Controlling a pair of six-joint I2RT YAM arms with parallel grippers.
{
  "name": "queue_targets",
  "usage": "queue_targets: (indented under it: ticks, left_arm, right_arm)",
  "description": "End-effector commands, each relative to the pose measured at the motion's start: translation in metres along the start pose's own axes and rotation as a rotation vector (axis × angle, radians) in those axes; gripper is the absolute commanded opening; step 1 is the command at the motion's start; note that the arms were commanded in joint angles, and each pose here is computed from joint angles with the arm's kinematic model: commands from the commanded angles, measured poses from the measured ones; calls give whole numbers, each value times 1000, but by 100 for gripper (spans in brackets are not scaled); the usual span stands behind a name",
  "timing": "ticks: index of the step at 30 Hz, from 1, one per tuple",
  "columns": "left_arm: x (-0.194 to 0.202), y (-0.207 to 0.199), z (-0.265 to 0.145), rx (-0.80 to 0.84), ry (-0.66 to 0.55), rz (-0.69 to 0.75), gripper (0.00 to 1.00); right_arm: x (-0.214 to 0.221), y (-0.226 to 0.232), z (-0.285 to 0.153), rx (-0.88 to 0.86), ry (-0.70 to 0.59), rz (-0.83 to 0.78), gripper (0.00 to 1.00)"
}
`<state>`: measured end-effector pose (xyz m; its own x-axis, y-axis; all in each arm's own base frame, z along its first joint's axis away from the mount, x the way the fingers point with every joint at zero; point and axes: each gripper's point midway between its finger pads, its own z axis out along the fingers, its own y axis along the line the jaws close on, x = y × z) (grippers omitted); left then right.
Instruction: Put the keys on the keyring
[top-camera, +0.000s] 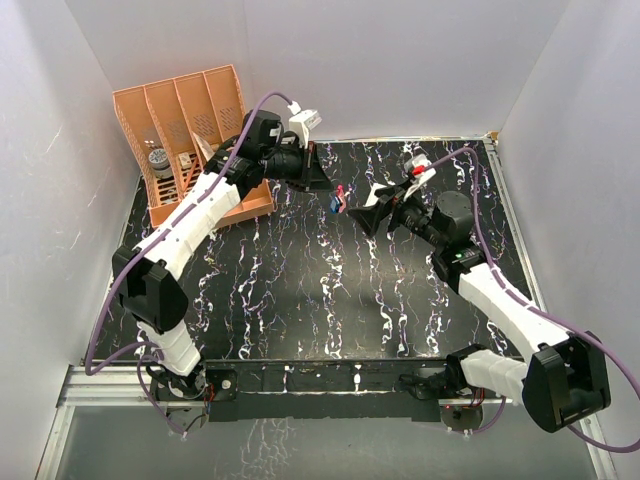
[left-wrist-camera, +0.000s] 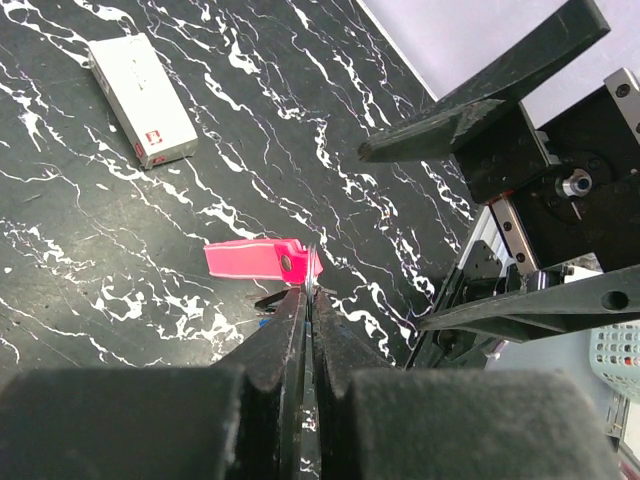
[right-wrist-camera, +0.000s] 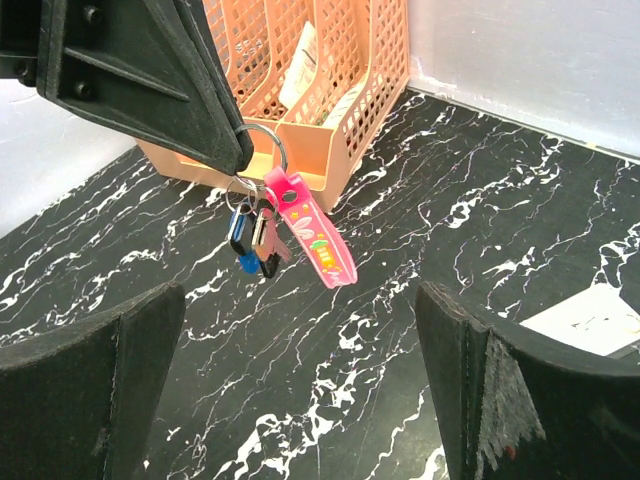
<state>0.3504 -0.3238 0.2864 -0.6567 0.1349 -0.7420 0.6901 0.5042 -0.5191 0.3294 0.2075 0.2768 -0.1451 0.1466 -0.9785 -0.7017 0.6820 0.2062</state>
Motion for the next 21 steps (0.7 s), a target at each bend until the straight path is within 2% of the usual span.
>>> queue_targets:
  ticks: [1, 15, 21]
  left_arm:
    - [-4, -22, -9, 56, 14, 33, 0]
    - [5, -34, -4, 84, 53, 57, 0]
    - [11, -38, -4, 90, 72, 63, 0]
  right_arm:
    - [-11, 4, 7, -6, -48, -35, 98]
    - [-9, 29, 43, -49, -50, -6, 98]
    - [-15, 25, 53, -24, -61, 12, 98]
